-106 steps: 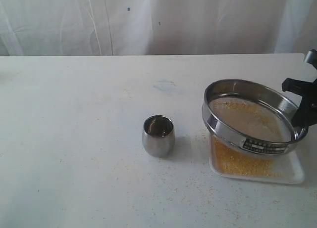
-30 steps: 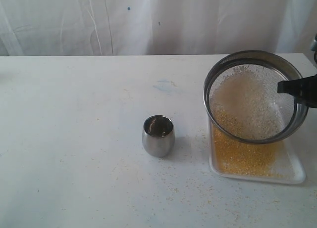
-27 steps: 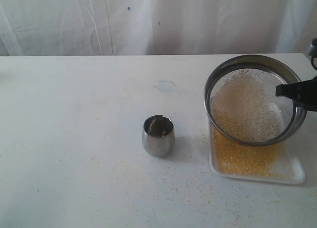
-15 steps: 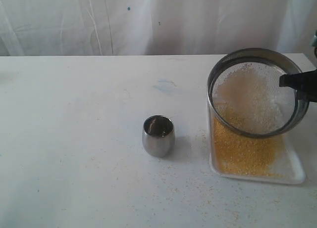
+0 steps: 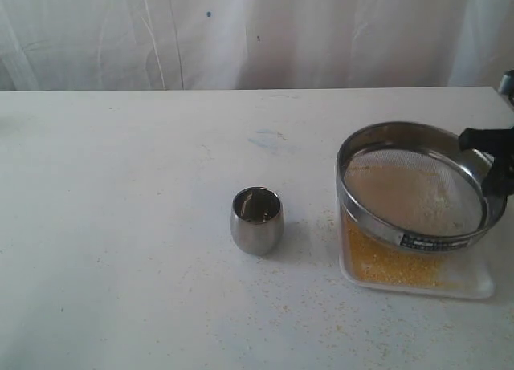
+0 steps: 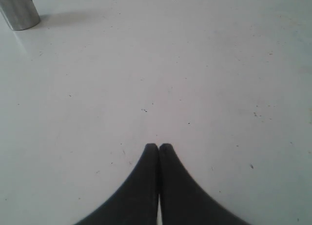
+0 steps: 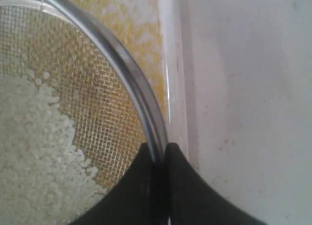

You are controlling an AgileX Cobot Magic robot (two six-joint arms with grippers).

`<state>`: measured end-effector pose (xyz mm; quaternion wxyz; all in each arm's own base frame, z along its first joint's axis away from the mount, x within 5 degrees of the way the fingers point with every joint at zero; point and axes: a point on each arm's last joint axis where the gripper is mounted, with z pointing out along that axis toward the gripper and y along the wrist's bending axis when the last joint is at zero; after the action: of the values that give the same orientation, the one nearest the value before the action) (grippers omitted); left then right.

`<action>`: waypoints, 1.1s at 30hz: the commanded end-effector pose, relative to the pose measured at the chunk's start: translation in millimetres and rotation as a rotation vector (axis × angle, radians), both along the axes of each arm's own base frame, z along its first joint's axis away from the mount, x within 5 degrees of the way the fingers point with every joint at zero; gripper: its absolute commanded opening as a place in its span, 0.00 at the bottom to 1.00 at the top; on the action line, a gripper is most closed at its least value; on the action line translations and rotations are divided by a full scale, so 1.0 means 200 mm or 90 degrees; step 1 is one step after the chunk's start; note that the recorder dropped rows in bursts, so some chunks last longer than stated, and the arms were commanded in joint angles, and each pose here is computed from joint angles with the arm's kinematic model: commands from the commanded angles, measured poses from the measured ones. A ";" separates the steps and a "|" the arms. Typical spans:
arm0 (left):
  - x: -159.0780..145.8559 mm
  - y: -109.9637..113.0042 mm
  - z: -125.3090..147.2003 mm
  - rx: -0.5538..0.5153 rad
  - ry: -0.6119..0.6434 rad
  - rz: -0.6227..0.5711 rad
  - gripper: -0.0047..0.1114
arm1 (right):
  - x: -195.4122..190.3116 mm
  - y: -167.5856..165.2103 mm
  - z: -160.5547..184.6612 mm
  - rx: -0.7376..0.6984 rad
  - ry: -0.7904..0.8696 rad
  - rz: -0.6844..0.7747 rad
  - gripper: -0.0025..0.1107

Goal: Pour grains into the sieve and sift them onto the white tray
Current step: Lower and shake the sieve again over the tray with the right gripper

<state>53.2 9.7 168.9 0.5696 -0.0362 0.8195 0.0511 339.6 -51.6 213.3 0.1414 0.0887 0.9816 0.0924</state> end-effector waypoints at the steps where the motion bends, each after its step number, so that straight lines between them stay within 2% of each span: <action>1: 0.00 0.00 -0.01 0.000 0.000 -0.002 0.04 | 0.07 -0.03 0.05 -0.023 -0.105 -0.042 0.02; 4: 0.00 0.00 -0.01 0.000 0.000 -0.002 0.04 | 0.00 0.00 0.02 0.013 -0.003 -0.010 0.02; 6: 0.00 0.00 -0.01 0.000 0.000 -0.002 0.04 | -0.03 0.01 -0.01 0.016 0.025 0.019 0.02; 10: 0.00 0.00 -0.01 0.000 0.000 -0.002 0.04 | 0.03 -0.02 0.00 -0.025 -0.079 -0.012 0.02; 13: 0.00 0.00 -0.01 0.000 0.000 -0.002 0.04 | 0.05 -0.03 0.01 -0.031 -0.108 -0.026 0.02; 23: 0.00 0.00 -0.01 0.000 0.000 -0.002 0.04 | 0.05 -0.02 -0.01 -0.034 -0.104 -0.022 0.02; 33: 0.00 0.00 -0.01 0.000 0.000 -0.002 0.04 | 0.07 -0.03 -0.22 -0.020 -0.035 -0.023 0.02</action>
<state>53.2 9.7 168.9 0.5696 -0.0362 0.8195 0.0511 352.1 -57.3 173.6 0.1743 0.0910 0.9781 0.0677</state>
